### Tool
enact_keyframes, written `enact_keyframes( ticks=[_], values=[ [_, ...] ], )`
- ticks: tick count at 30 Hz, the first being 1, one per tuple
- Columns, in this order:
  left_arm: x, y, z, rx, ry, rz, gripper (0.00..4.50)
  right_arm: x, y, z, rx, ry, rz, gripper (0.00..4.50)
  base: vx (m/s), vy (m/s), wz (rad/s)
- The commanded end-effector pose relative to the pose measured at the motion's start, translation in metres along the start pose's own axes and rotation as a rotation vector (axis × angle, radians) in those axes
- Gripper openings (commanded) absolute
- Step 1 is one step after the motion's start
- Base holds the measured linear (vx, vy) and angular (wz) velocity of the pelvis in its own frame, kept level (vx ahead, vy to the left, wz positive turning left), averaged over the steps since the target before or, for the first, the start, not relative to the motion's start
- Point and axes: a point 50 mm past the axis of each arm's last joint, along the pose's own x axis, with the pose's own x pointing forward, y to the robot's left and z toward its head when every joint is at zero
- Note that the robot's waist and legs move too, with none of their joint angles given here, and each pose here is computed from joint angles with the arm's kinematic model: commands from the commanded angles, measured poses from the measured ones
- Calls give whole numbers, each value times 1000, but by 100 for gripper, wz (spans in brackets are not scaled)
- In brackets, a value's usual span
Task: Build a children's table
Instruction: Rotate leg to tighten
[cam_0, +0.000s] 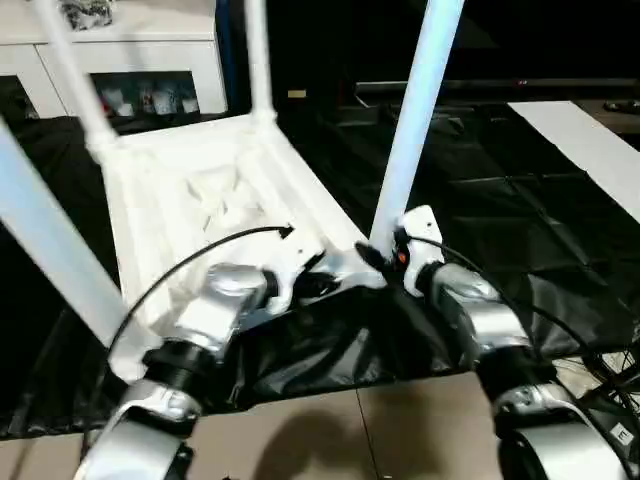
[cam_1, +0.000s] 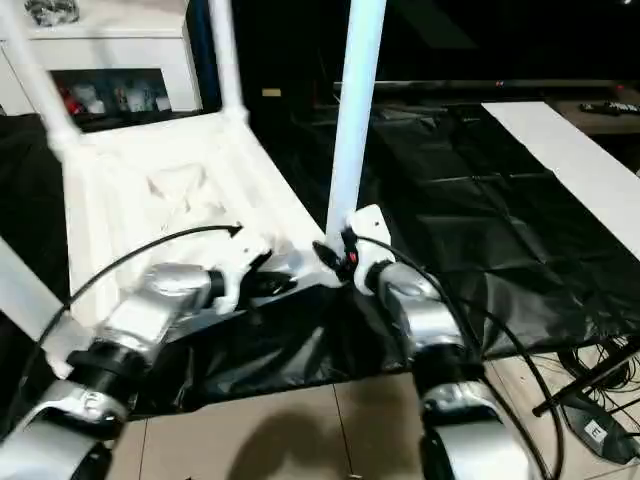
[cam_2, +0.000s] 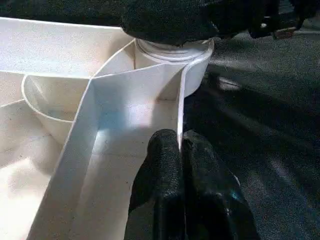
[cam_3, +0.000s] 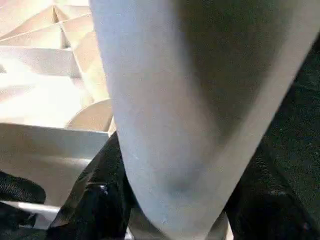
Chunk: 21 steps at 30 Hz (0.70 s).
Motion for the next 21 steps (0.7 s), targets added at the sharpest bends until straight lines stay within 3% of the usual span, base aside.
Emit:
enact_keyframes(
  ticks=[1,4,5,10,12,15,18,21],
  values=[
    [15,-18,29,45,-119,-65,0,17,52,-16,84,48,238,276,0,0,0],
    [12,-18,27,65,-119,-97,0,14,48,-14,43,37,260,286,0,0,0],
    [8,-17,24,78,-112,-127,0,9,44,-15,-24,40,295,311,0,0,0],
    [-5,-16,17,122,-99,-248,0,-13,37,-19,-114,52,495,311,0,0,0],
    [-7,-15,16,130,-96,-263,0,-17,36,-19,-124,56,521,311,0,0,0],
    [-21,-8,10,143,-66,-344,0,-37,26,-19,-152,83,671,311,0,0,0],
    [-22,-7,9,141,-62,-350,0,-39,25,-18,-154,87,689,311,0,0,0],
    [-31,1,4,134,-35,-383,0,-54,22,-21,-146,169,836,297,0,0,0]
  ],
)
